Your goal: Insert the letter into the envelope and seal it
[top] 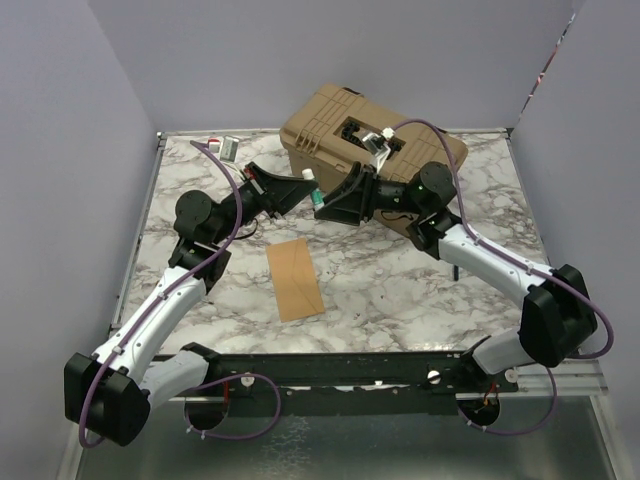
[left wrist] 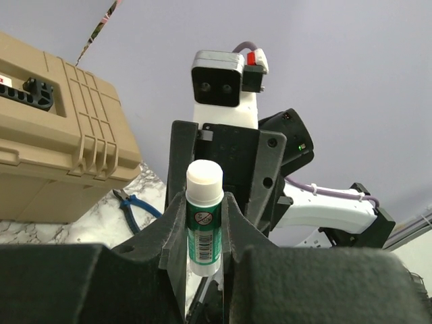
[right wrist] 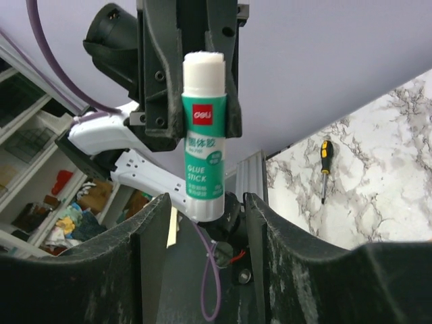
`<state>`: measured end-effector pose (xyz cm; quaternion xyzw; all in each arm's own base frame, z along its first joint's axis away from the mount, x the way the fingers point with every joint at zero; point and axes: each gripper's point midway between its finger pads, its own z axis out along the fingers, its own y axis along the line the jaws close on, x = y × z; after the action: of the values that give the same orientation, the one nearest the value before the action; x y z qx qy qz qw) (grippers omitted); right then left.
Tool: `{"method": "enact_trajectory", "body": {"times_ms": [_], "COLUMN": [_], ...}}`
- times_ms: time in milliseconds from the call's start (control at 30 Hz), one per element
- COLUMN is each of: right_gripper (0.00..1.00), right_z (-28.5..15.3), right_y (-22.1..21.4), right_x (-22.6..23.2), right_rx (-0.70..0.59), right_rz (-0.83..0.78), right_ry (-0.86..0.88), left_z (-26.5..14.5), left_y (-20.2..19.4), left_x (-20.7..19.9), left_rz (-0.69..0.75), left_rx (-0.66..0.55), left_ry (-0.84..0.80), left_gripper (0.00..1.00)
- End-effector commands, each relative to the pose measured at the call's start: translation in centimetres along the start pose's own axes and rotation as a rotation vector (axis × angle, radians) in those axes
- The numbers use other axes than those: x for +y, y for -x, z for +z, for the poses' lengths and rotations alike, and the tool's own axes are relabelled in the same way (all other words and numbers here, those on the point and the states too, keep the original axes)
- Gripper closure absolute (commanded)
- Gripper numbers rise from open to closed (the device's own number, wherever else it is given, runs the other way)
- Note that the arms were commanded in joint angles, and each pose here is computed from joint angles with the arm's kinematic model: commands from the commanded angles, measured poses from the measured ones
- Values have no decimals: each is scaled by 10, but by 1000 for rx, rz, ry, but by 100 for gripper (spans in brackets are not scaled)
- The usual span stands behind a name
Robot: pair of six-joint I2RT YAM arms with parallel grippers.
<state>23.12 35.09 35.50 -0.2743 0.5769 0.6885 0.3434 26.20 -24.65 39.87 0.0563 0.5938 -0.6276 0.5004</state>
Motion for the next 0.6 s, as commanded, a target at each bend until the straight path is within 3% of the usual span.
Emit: {"method": "enact_trajectory", "body": {"times_ms": [0,100,333,567], "right_gripper": [51,59,99,100], "right_z": [10,11,14,5], "right_y": [16,18,17,17], "right_x": [2,-2,-21,-81], "right_rx": [-46,-56,-25,105], "right_rz": [14,20,-44,-357], "right_ry": [15,-8,-123,-480], "left_z": [0,0,-1,-15], "left_y": [14,13,22,29], "left_x": [-21,-21,-12,52], "left_rz": [40,44,37,45], "left_rx": [-43,-42,-103,-201], "left_ry": [-53,-55,-5,303], "left_gripper": [100,100,100,100]}}
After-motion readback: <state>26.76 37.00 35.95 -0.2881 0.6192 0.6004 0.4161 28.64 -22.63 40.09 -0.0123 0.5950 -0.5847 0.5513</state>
